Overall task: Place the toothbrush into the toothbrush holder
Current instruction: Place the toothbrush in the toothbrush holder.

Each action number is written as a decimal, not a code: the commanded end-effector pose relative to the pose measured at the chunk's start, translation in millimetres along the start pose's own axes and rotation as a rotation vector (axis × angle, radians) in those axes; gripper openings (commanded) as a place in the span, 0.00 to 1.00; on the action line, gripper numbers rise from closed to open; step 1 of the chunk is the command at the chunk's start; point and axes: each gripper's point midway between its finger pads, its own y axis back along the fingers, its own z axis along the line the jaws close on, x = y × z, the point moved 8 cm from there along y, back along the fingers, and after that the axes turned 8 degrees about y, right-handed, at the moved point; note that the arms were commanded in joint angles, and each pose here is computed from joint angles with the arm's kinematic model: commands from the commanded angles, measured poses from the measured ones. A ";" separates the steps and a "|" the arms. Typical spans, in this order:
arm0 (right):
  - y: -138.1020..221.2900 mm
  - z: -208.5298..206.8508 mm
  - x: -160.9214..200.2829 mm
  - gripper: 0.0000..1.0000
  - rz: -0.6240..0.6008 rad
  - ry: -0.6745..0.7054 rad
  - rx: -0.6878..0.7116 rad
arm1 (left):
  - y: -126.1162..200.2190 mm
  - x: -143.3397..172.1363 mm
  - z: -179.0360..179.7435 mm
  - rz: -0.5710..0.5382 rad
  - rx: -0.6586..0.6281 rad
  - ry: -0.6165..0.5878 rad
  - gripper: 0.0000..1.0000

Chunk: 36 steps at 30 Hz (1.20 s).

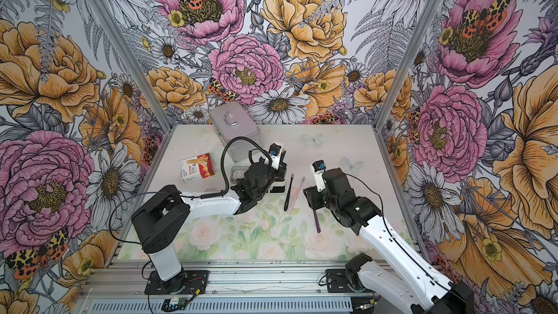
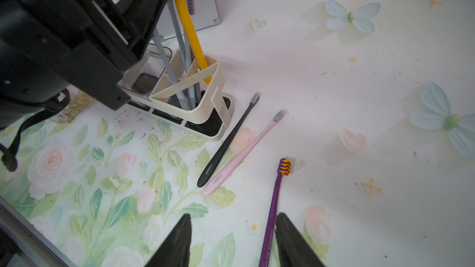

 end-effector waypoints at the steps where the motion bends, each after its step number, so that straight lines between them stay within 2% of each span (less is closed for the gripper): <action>1: 1.7 -1.7 -0.7 0.54 -0.009 0.006 0.007 | -8.8 21.7 3.6 0.058 -0.024 0.004 0.00; 11: 1.6 -3.7 -0.6 0.54 -0.008 0.004 0.020 | -10.6 24.8 4.4 0.074 -0.017 0.014 0.00; 17: 0.9 -5.3 0.3 0.54 -0.004 0.001 0.030 | -7.4 20.9 1.8 0.067 0.005 0.009 0.06; 25: -0.1 -6.9 0.7 0.54 0.000 -0.006 0.036 | -2.4 20.2 -7.7 0.062 0.029 -0.016 0.27; 35: -0.2 -8.8 1.7 0.54 0.001 -0.016 0.042 | 0.0 18.8 -13.9 0.056 0.037 -0.026 0.37; 36: 0.4 -8.6 1.2 0.54 -0.002 -0.016 0.041 | 4.4 4.2 -13.9 0.025 0.041 -0.012 0.39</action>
